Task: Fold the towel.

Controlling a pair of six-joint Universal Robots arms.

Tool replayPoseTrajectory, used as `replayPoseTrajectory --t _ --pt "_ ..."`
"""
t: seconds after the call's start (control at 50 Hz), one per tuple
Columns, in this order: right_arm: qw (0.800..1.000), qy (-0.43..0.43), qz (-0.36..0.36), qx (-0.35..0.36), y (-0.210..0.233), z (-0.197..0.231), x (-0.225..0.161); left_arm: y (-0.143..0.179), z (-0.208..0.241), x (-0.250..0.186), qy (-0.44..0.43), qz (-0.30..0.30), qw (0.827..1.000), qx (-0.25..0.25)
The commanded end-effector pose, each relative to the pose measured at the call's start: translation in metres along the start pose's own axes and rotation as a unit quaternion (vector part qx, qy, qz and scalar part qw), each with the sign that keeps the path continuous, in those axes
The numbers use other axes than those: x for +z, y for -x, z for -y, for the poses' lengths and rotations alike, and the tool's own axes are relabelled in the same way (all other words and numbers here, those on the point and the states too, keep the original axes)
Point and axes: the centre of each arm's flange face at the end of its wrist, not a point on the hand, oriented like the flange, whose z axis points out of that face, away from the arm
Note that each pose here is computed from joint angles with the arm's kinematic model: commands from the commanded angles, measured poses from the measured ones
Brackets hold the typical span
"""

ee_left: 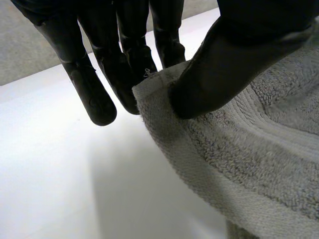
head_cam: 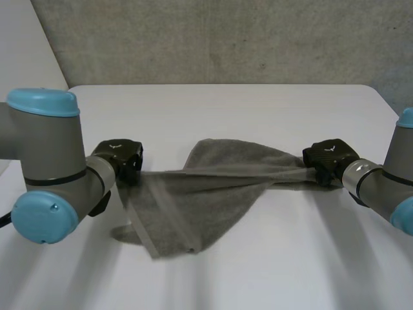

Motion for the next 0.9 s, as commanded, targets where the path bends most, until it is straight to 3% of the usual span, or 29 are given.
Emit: replayPoseTrajectory --t 0.02,0.14,0.22,0.24,0.34,0.44,0.56,0.66,0.74,0.8,0.82,0.84,0.86,0.88,0.9 --pt "0.999 0.002 -0.006 -0.034 -0.012 0.028 -0.028 0.015 0.018 -0.011 -0.025 0.007 1.000 -0.009" --pt "0.998 -0.055 -0.017 -0.039 -0.031 0.088 -0.076 0.017 0.044 -0.031 -0.061 -0.022 0.998 -0.014" --pt "0.995 -0.088 0.003 -0.034 -0.032 0.120 -0.106 0.020 0.072 -0.060 -0.104 -0.039 0.994 -0.016" --pt "0.992 -0.119 0.024 -0.019 -0.033 0.144 -0.130 0.021 0.079 -0.068 -0.120 -0.040 0.992 -0.016" --pt "0.983 -0.169 0.066 0.021 -0.031 0.169 -0.151 0.024 0.097 -0.086 -0.158 -0.039 0.987 -0.014" --pt "0.982 -0.150 0.106 0.034 -0.021 0.156 -0.127 0.033 0.104 -0.081 -0.176 -0.025 0.984 -0.016" --pt "0.987 -0.093 0.133 0.005 0.012 0.123 -0.080 0.054 0.078 -0.029 -0.120 -0.001 0.992 -0.030" --pt "0.991 -0.053 0.119 -0.032 0.029 0.098 -0.045 0.053 0.053 0.001 -0.073 -0.006 0.997 -0.030" --pt "0.990 -0.071 0.099 -0.072 0.031 0.102 -0.028 0.052 0.050 0.031 -0.071 -0.008 0.997 -0.028" --pt "0.983 -0.136 0.054 -0.108 0.022 0.130 -0.017 0.057 0.088 0.038 -0.135 0.001 0.990 -0.027" --pt "0.974 -0.192 0.019 -0.117 0.013 0.157 -0.018 0.057 0.088 0.038 -0.136 0.001 0.990 -0.027" --pt "0.960 -0.255 -0.020 -0.114 0.002 0.189 -0.025 0.057 0.118 0.032 -0.186 0.003 0.982 -0.026" --pt "0.960 -0.256 -0.021 -0.114 0.002 0.189 -0.025 0.056 0.148 0.022 -0.241 0.007 0.970 -0.027" --pt "0.941 -0.320 -0.060 -0.095 -0.012 0.221 -0.039 0.056 0.149 0.021 -0.241 0.007 0.970 -0.027" --pt "0.918 -0.379 -0.090 -0.071 -0.026 0.248 -0.059 0.056 0.181 0.006 -0.304 0.013 0.952 -0.032"
